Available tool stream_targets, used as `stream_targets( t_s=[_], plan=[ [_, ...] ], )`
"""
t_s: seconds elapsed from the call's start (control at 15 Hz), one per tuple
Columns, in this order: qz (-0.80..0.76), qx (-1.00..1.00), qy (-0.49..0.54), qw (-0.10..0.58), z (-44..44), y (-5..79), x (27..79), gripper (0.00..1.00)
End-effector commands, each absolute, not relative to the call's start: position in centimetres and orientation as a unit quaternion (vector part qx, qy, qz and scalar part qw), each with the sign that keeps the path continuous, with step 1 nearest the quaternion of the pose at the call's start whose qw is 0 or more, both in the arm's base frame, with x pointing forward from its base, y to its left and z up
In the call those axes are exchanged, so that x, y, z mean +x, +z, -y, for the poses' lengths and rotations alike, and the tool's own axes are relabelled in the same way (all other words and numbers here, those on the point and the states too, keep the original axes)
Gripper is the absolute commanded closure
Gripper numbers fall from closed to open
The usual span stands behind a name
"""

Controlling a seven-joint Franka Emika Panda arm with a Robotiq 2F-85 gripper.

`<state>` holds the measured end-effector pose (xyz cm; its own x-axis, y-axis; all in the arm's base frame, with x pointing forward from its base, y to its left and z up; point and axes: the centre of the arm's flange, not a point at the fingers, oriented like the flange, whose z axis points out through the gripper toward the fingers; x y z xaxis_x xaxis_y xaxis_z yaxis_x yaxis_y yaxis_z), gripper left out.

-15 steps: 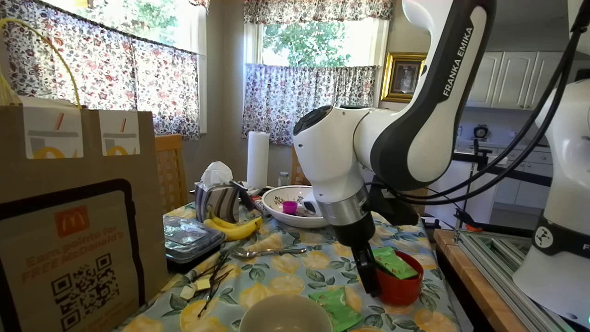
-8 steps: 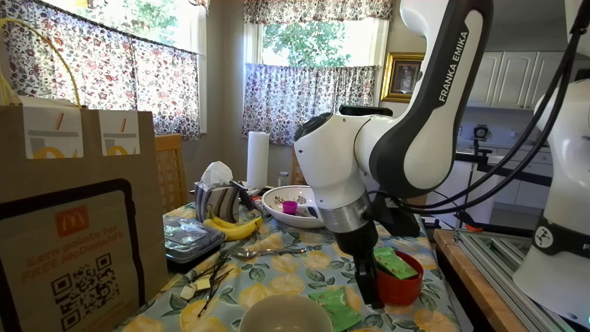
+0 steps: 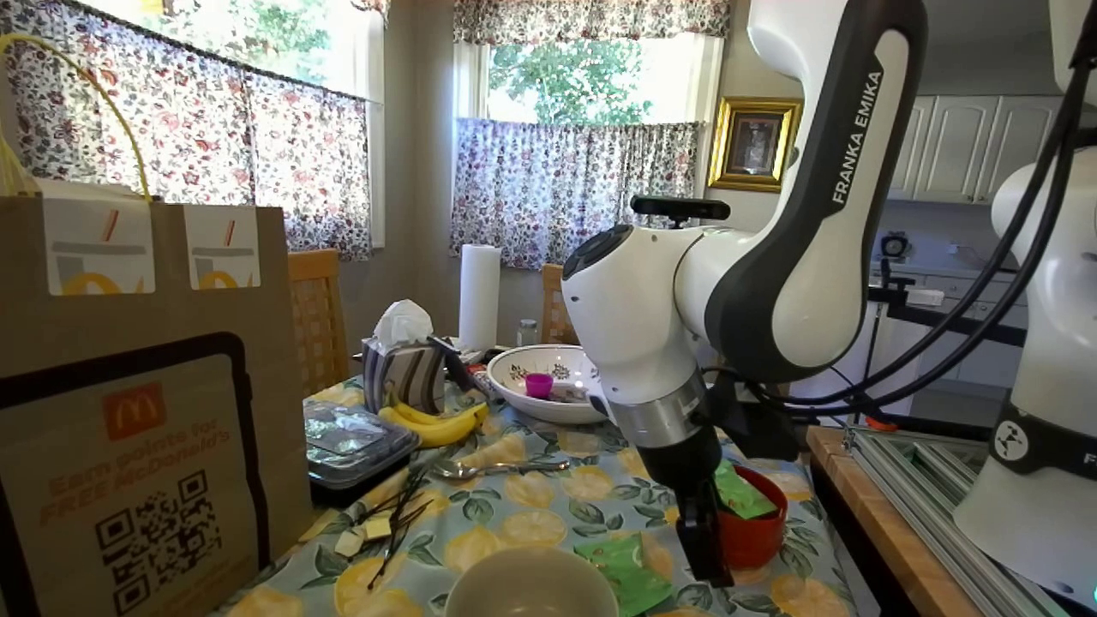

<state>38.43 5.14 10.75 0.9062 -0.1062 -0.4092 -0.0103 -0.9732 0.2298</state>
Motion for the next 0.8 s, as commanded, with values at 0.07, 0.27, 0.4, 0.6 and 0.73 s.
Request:
stream_targets(
  t_s=[0.07,0.27,0.4,0.6,0.73],
  plan=[
    [0.051,0.969,-0.209,0.118,-4.86,10.37,37.37,0.00],
    [0.055,0.969,-0.208,0.120,-4.68,10.31,37.15,0.00],
    [0.058,0.970,-0.205,0.118,-4.58,10.72,37.08,0.00],
    [0.060,0.970,-0.205,0.120,-4.45,11.09,36.87,0.00],
    [0.064,0.968,-0.207,0.126,-4.28,11.15,36.74,0.00]
  ],
)
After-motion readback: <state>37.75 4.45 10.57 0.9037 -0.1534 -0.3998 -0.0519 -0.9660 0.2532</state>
